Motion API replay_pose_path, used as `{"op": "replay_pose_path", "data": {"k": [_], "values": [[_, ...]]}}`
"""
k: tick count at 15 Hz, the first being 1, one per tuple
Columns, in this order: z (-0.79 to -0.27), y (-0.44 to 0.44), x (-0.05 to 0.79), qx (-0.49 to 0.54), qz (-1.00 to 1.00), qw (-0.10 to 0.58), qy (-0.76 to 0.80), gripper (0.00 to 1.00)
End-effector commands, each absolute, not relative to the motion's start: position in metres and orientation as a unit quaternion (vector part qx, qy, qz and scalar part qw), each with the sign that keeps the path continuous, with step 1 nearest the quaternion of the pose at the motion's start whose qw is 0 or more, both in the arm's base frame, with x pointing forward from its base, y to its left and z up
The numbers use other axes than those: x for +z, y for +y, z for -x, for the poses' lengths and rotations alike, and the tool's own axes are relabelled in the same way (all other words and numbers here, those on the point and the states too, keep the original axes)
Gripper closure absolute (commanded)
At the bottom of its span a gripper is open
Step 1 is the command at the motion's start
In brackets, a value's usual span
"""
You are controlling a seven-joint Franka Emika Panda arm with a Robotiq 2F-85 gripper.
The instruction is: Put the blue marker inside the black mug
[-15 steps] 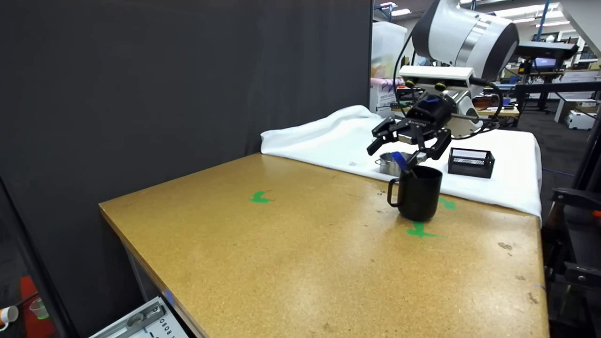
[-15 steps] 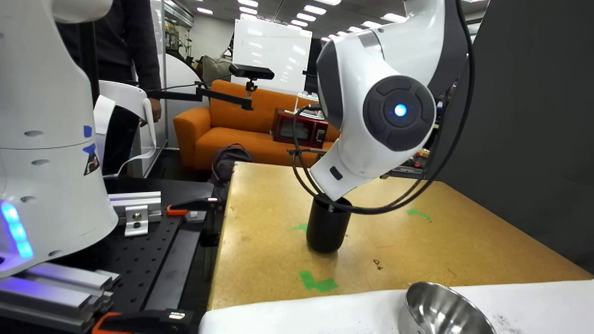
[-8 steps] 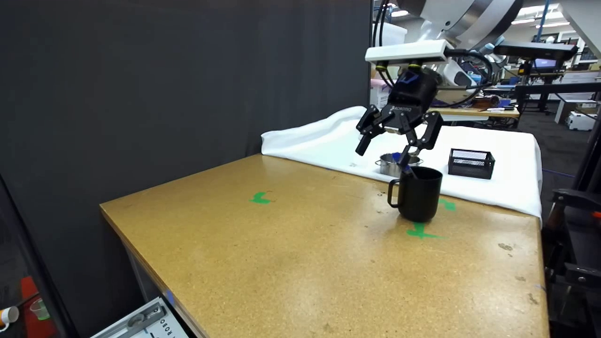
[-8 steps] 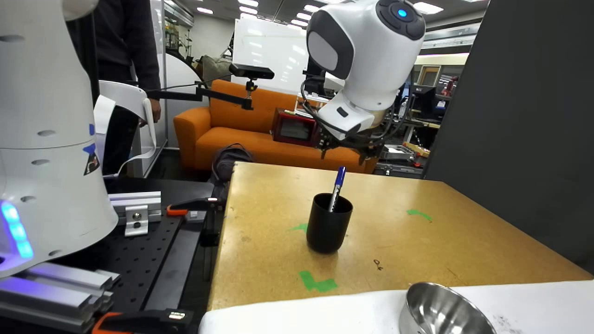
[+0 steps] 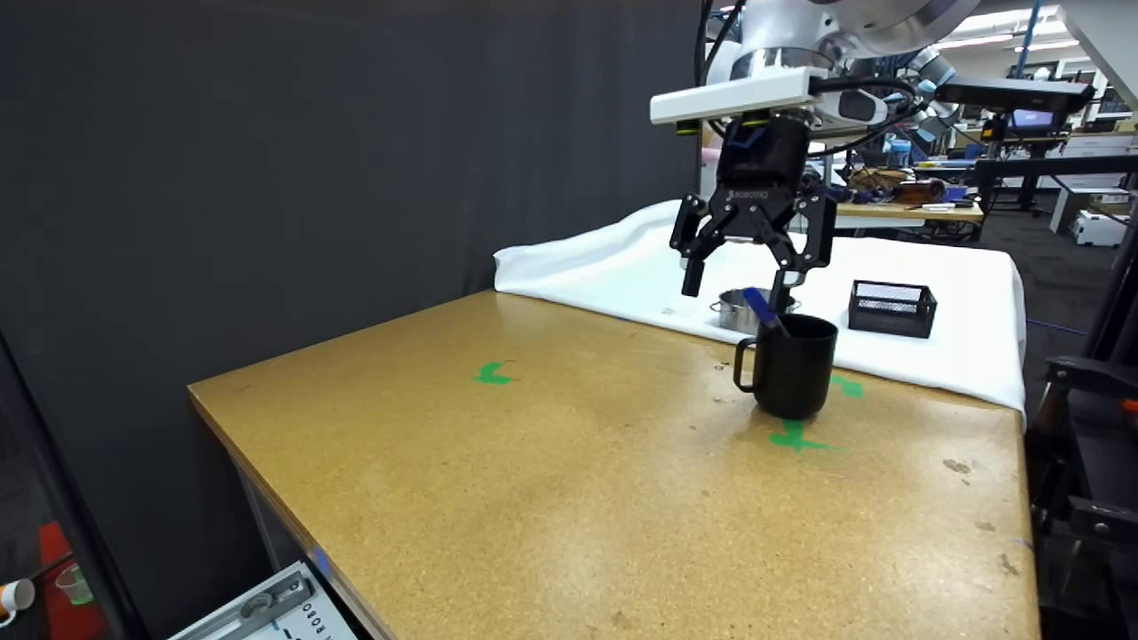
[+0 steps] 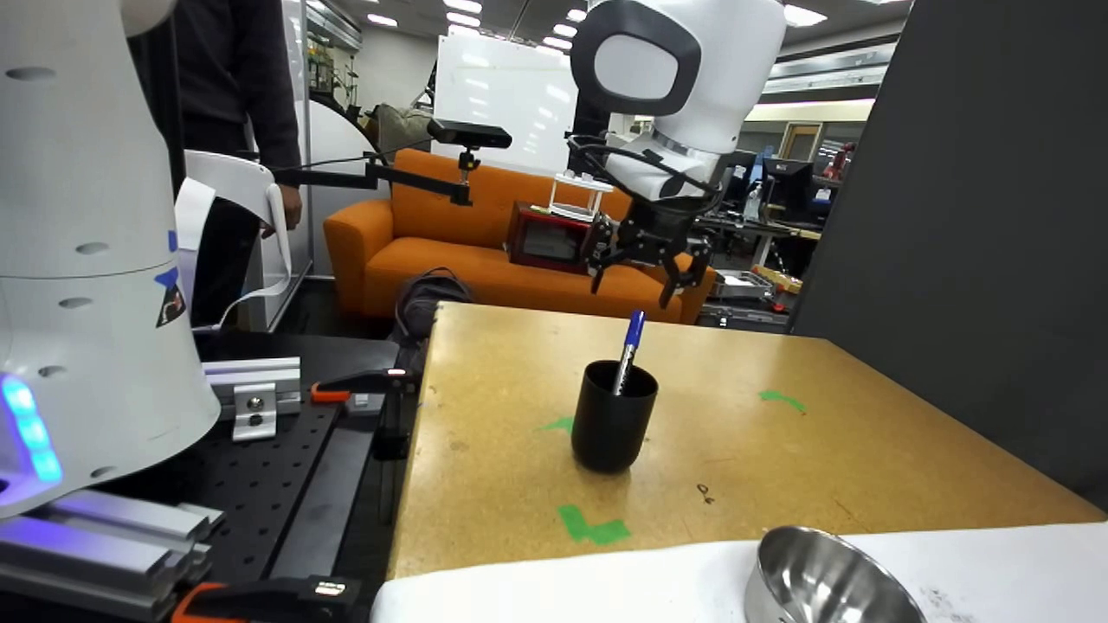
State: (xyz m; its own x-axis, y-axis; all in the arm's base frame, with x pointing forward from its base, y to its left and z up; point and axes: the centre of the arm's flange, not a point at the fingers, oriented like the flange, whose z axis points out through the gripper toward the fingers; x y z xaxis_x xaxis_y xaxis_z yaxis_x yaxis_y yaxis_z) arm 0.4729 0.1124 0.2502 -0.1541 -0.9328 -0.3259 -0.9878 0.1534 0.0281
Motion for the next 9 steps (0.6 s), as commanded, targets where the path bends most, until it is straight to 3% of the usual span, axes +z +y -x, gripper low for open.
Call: {"op": "replay_pose_path", "data": {"k": [1,9], "values": [[-0.482,0.122,0.274,0.097,0.653,0.098,0.745,0.00],[-0.492,0.141,0.294,0.038,0.649,0.070,0.757,0.00]]}}
